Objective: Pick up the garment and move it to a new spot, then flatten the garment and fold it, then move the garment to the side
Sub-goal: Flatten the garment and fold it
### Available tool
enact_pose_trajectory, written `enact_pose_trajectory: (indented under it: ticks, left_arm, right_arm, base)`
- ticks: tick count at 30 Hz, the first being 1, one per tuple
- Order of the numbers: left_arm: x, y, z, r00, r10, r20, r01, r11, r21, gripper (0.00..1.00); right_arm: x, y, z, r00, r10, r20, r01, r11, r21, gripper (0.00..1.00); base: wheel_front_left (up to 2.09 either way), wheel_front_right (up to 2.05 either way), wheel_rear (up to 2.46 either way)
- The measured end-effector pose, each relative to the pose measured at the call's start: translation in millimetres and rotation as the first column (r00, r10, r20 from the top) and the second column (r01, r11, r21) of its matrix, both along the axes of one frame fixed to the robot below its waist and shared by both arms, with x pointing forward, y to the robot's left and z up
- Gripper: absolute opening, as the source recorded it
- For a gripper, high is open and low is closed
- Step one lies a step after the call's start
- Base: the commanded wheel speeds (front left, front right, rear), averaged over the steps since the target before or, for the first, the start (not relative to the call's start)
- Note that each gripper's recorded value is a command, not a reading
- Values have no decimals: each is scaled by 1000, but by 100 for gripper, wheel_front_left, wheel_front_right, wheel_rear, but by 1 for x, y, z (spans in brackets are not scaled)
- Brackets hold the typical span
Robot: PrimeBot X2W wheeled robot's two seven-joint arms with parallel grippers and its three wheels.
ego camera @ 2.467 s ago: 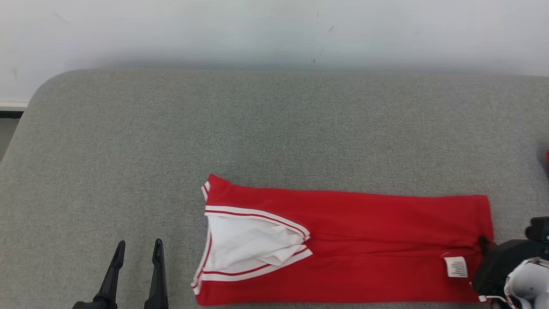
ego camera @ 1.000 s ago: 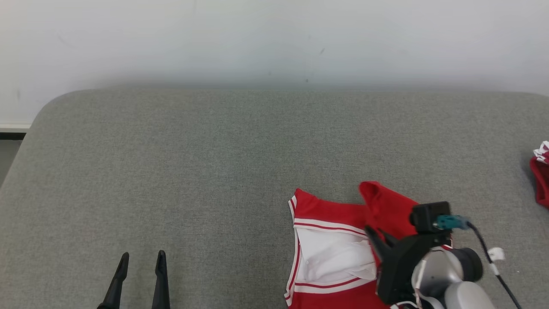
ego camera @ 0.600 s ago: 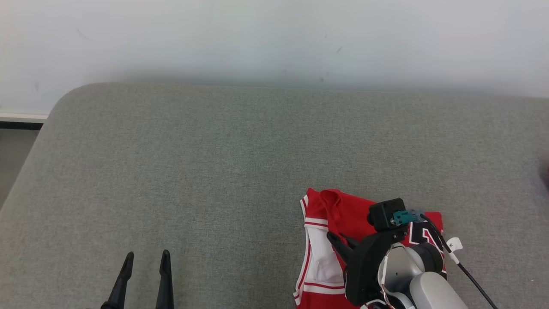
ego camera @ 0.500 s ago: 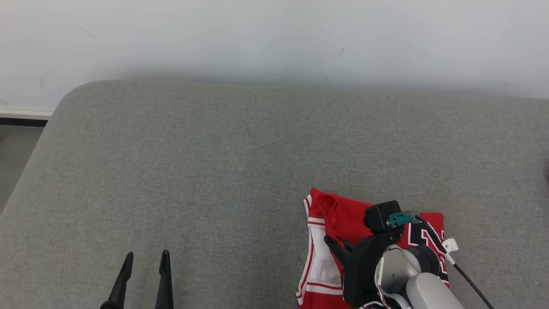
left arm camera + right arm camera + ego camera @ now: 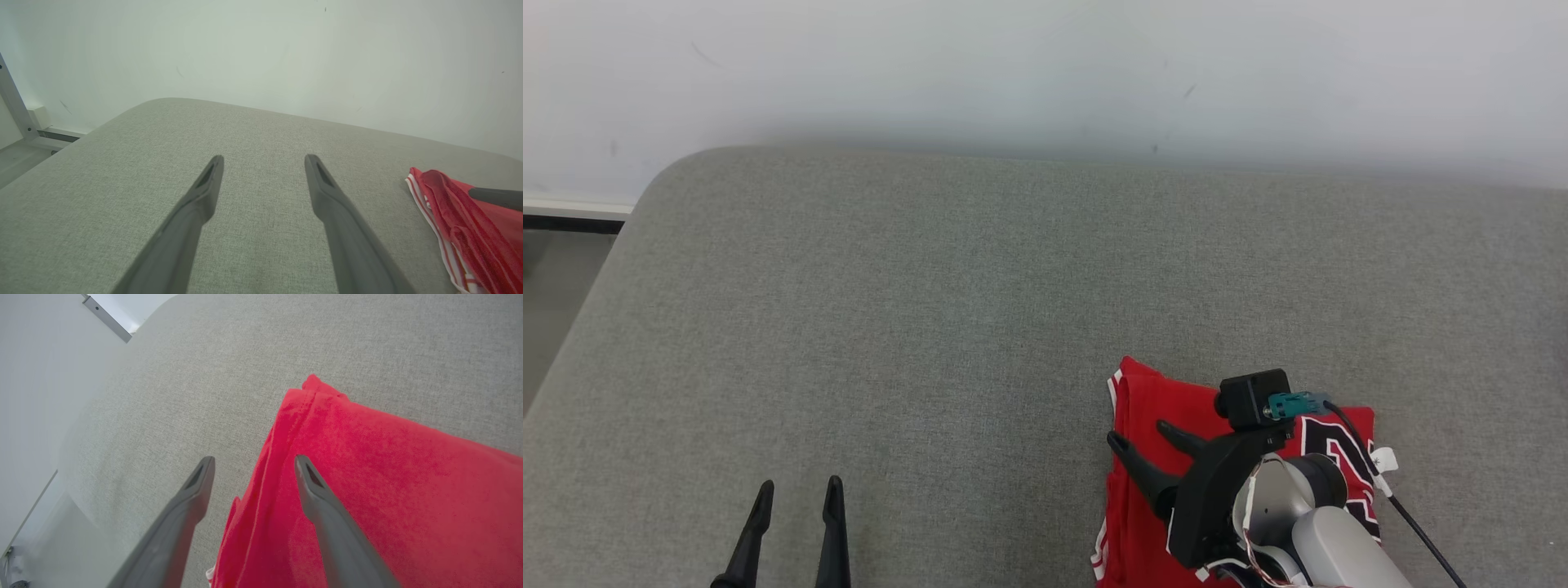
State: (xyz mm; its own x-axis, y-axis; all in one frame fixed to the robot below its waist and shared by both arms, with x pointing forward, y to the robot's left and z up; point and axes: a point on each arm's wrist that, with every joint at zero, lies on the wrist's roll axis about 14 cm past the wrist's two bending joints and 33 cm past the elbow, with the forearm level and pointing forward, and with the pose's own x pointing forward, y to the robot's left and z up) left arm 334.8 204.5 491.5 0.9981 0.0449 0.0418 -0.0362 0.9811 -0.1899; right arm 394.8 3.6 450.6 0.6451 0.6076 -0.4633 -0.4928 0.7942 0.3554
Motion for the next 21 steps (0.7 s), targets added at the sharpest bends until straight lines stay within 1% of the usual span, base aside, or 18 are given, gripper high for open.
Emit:
enact_pose_trajectory:
  ticks: [3,5,7,10,15,21]
  left_arm:
    - [0,0,2,1000,-2,6,2,1000,0,100]
    - [0,-1,4,1000,-4,12,4,1000,1,100]
    - [-1,-2,6,1000,-6,19,6,1000,1,100]
    - [-4,-3,7,1000,-10,24,10,1000,1,100]
    - [-6,-4,9,999,-14,32,14,1000,1,100]
    - [-7,-7,10,999,-22,37,22,1000,-2,100]
  right_arm:
    - [4,0,17,999,-14,39,12,999,46,100]
    - [9,-7,30,996,-44,82,39,997,63,100]
    - [13,-21,38,989,-88,120,81,995,63,100]
    - [17,-56,40,972,-172,160,168,985,36,100]
    - [10,-110,31,936,-288,204,300,953,-32,100]
    - [-14,-146,7,908,-354,223,384,916,-112,100]
  base:
    - [0,0,0]
    - [0,0,0]
    - [0,0,0]
    - [0,0,0]
    - [0,0,0]
    - [0,0,0]
